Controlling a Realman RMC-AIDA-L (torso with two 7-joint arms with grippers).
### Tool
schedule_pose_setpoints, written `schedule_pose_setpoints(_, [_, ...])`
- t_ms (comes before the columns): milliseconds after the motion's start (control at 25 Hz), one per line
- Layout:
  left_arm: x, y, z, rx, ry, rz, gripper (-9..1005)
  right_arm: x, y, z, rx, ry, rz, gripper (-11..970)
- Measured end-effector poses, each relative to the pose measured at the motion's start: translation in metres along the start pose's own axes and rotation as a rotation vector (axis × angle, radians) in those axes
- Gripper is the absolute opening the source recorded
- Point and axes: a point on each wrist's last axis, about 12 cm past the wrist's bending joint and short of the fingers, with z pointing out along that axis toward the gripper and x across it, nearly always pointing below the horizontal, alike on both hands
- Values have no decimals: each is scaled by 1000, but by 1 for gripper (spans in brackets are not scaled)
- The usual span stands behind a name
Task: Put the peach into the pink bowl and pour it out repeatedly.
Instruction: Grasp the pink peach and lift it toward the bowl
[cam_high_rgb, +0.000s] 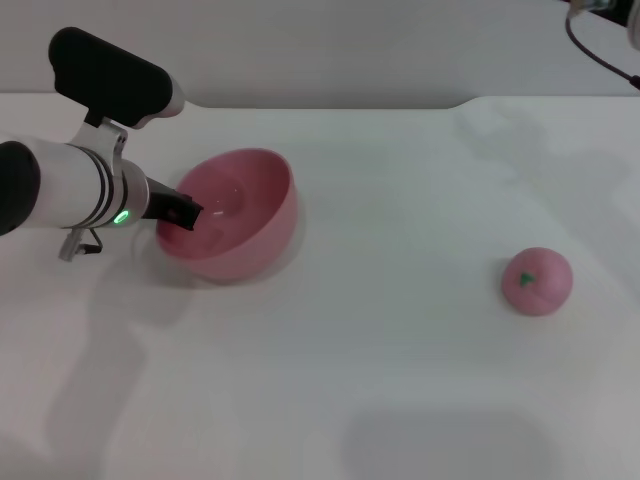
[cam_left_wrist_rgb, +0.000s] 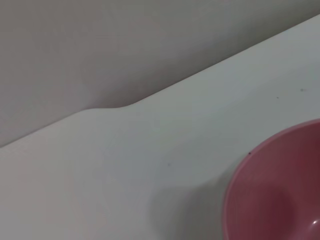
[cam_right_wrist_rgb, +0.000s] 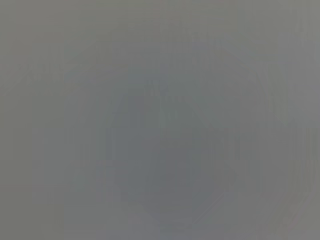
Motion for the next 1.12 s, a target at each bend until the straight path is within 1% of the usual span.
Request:
schedule_pose_setpoints(40, [0, -1, 0, 2, 1, 0, 55, -1, -2, 3, -26, 21, 27, 615])
schedule_pose_setpoints(120, [0, -2, 1, 5, 2, -2, 56, -4, -2, 7, -61, 37, 62, 614])
schedule_pose_setpoints(240, [-1, -2, 1, 10, 0, -5, 56, -4, 4, 12, -64, 77, 57, 613])
schedule_pose_setpoints(320, [-2, -2, 1, 12, -1, -6, 56, -4, 7, 14, -29, 125, -7, 613])
schedule_pose_setpoints(480, [-2, -3, 1, 13, 1, -4, 56, -2, 11, 12, 92, 240, -177, 612])
schedule_pose_setpoints(520, [-2, -3, 2, 14, 2, -4, 56, 0, 12, 12, 117, 279, -210, 612])
schedule_pose_setpoints(560, [-2, -3, 2, 14, 2, -4, 56, 4, 14, 10, 145, 362, -254, 612])
schedule_pose_setpoints(600, [-2, -4, 2, 15, 5, -5, 56, 4, 14, 10, 145, 362, -254, 612])
schedule_pose_setpoints(720, [-1, -4, 2, 15, 7, -6, 56, 12, 19, 6, 152, 458, -292, 612])
schedule_pose_setpoints(920, [0, -3, 2, 15, 11, -8, 57, 35, 25, -2, 160, 600, -348, 613])
schedule_pose_setpoints(1040, [3, -2, 3, 14, 21, -9, 57, 48, 31, -6, 160, 664, -391, 613])
schedule_pose_setpoints(1120, [3, -2, 4, 13, 26, -9, 57, 52, 31, -9, 171, 690, -397, 613])
